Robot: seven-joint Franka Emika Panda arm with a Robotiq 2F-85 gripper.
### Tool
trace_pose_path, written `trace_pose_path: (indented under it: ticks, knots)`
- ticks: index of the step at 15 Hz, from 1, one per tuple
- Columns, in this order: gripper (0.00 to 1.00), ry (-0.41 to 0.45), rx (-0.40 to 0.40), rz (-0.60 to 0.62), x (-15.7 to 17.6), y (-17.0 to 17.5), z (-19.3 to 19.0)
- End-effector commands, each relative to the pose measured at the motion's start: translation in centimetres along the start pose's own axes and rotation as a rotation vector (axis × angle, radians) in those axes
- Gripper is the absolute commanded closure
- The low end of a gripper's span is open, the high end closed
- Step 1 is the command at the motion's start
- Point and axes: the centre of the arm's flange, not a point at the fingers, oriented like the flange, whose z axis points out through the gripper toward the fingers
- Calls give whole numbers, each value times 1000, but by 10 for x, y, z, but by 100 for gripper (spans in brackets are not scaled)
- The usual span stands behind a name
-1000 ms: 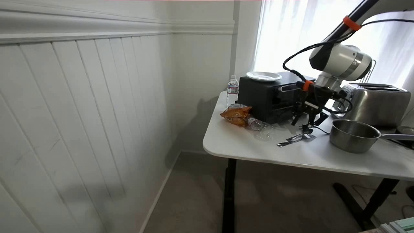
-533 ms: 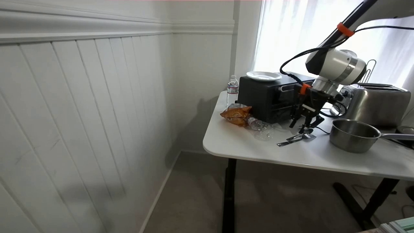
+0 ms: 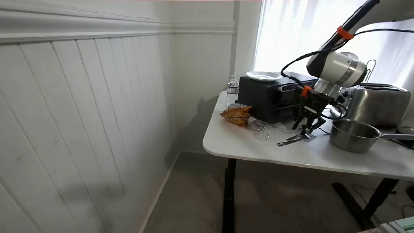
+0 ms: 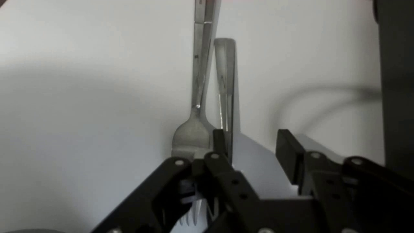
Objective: Put the silver spoon on the white plate on the microwave
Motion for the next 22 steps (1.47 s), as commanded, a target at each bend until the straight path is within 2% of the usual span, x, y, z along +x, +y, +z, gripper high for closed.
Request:
trace_pose_path:
  ticks: [1, 3, 4, 5, 6, 8, 9, 12, 15, 17, 19, 22]
  knots:
    - [57, -5, 21, 10, 2, -3, 10]
    - [57, -3, 16, 11, 3, -4, 12]
    - [62, 1, 14, 11, 4, -3, 12]
    - [75, 4, 14, 10, 4, -3, 11]
    - [83, 4, 14, 9, 3, -3, 10]
    - [97, 8, 13, 1, 1, -3, 6]
    - [100, 14, 12, -4, -2, -3, 4]
    - [98, 24, 5, -23, -9, -2, -10]
    - [98, 49, 10, -37, -18, 1, -43]
    - [98, 41, -60, -12, -21, 5, -65]
    - [98, -10, -146, -16, -24, 14, -85]
    - [98, -73, -220, -30, -35, 24, -120]
